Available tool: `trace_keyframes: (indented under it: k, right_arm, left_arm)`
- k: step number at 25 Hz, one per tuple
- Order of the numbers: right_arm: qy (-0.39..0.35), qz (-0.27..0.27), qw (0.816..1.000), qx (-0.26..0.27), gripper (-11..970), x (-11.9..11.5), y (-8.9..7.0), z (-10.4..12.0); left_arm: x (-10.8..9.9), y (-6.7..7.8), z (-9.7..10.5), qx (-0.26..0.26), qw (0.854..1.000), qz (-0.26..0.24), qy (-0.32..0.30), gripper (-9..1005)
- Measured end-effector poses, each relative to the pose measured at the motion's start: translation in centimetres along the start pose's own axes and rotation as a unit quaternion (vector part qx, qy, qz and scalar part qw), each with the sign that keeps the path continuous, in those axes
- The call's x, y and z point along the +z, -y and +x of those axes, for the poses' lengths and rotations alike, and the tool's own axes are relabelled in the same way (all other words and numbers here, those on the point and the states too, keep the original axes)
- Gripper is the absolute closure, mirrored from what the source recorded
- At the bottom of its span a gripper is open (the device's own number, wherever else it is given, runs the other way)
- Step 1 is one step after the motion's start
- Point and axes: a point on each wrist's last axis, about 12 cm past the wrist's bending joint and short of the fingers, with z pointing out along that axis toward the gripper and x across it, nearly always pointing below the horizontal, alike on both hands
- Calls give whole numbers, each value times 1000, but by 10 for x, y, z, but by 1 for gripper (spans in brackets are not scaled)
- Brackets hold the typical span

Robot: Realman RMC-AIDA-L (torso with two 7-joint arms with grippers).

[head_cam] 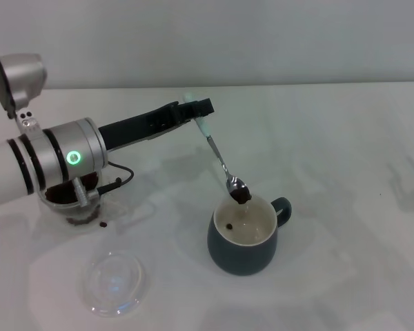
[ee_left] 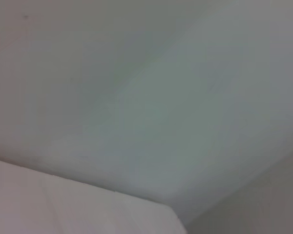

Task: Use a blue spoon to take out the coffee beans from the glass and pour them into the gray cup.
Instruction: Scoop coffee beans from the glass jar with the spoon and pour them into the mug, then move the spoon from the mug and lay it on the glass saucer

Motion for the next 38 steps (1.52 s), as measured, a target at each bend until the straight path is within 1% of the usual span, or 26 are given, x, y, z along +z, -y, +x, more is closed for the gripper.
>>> trace_keyframes:
  k: [8,12,13,14,15,18,25,28,31,34,38]
  right_arm:
    - [0,-1,1000,0,564,2,0,0]
    - [1,0,1000,0,564,2,0,0]
    - [1,0,1000,0,564,2,0,0]
    - [1,0,1000,0,564,2,0,0]
    - [1,0,1000,0,564,2,0,0]
    - [1,0,1000,0,564,2,0,0]
    - [10,2,1000,0,564,0,0,-2]
    - [17,7,1000,-1,564,-4,2,-5]
    - [30,9,1000,-2,564,-7,2,-8]
    - [44,12,999,-3,564,-12,2,-12]
    - [45,19,999,-5,565,-19,3,-13]
  left_arm:
    - [11,9,-5,57,998,-4,-31,862]
    - [19,17,-10,102,994,-4,-50,862]
    - [19,17,-10,102,994,-4,-50,862]
    - [21,18,-11,112,992,-6,-54,862]
    - [24,22,-14,136,989,-8,-62,862]
    - [28,27,-18,165,984,-9,-70,862]
    - [31,33,-22,182,981,-3,-71,862]
    - [27,37,-24,190,980,5,-62,862]
    - [17,39,-25,185,982,15,-47,862]
    - [0,37,-26,167,985,30,-23,862]
    - [-28,27,-21,145,989,21,8,862]
